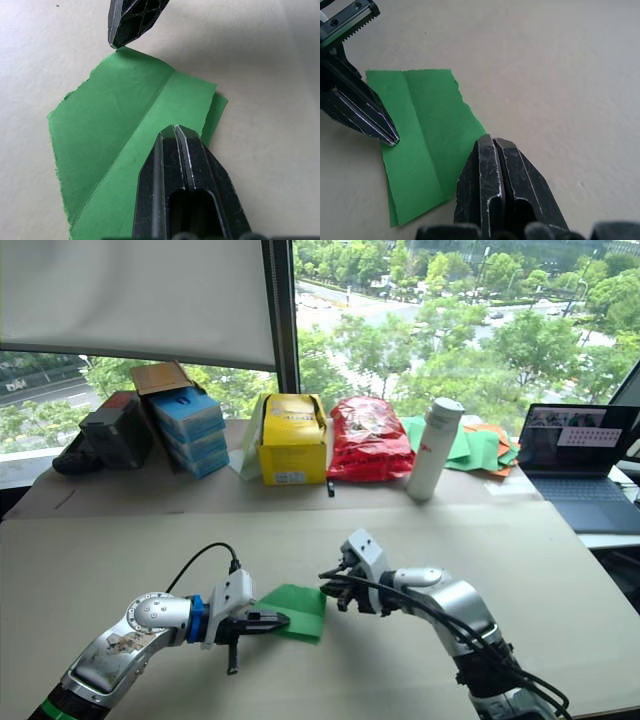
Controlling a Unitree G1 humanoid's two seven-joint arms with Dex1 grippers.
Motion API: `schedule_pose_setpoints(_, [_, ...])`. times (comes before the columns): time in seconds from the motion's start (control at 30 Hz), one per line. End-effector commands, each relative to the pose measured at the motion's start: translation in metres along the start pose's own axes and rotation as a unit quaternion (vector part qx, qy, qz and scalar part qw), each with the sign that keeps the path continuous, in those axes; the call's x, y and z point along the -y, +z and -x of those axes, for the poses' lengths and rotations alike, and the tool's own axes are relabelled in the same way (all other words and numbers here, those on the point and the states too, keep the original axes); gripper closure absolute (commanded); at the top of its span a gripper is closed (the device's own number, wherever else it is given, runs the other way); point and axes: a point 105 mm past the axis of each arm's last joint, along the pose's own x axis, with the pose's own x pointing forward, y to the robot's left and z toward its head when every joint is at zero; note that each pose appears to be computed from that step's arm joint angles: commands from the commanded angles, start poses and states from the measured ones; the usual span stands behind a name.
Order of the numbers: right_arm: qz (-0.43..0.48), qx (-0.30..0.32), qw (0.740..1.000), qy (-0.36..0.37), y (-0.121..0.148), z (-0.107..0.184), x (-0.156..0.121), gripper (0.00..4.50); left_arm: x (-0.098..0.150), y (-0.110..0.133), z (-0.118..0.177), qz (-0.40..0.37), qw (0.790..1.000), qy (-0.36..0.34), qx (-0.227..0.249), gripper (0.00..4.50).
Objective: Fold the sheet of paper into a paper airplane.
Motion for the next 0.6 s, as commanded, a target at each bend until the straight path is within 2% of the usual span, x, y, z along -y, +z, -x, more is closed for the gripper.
schedule_pose_setpoints(0.03, [0.037, 0.029, 0.999, 0.003, 0.015, 0.005, -0.004, 4.44, 0.001, 0.009, 0.001, -0.025, 1.0, 0.0, 0.006, 4.5])
schedule_pose_setpoints(0.13, [0.04, 0.032, 0.999, 0.011, 0.016, 0.007, -0.007, 4.44, 0.001, 0.008, 0.001, -0.025, 1.0, -0.001, 0.005, 4.5])
schedule_pose_setpoints(0.2, [0.017, 0.037, 0.999, -0.01, 0.014, 0.008, 0.001, 4.44, 0.001, 0.007, 0.001, -0.024, 1.0, -0.001, 0.004, 4.5])
schedule_pose_setpoints(0.3, [-0.014, 0.043, 0.999, -0.021, 0.014, 0.011, 0.008, 3.63, 0.001, 0.007, 0.001, -0.024, 1.0, 0.0, 0.003, 4.5])
schedule_pose_setpoints(0.4, [-0.051, 0.039, 0.998, -0.007, 0.011, 0.012, 0.006, 2.59, 0.002, 0.006, 0.001, -0.024, 1.0, -0.001, 0.002, 4.5])
schedule_pose_setpoints(0.6, [-0.123, 0.009, 0.992, 0.037, -0.005, 0.01, -0.008, 2.59, 0.002, 0.006, 0.0, -0.025, 1.0, -0.002, 0.002, 4.5])
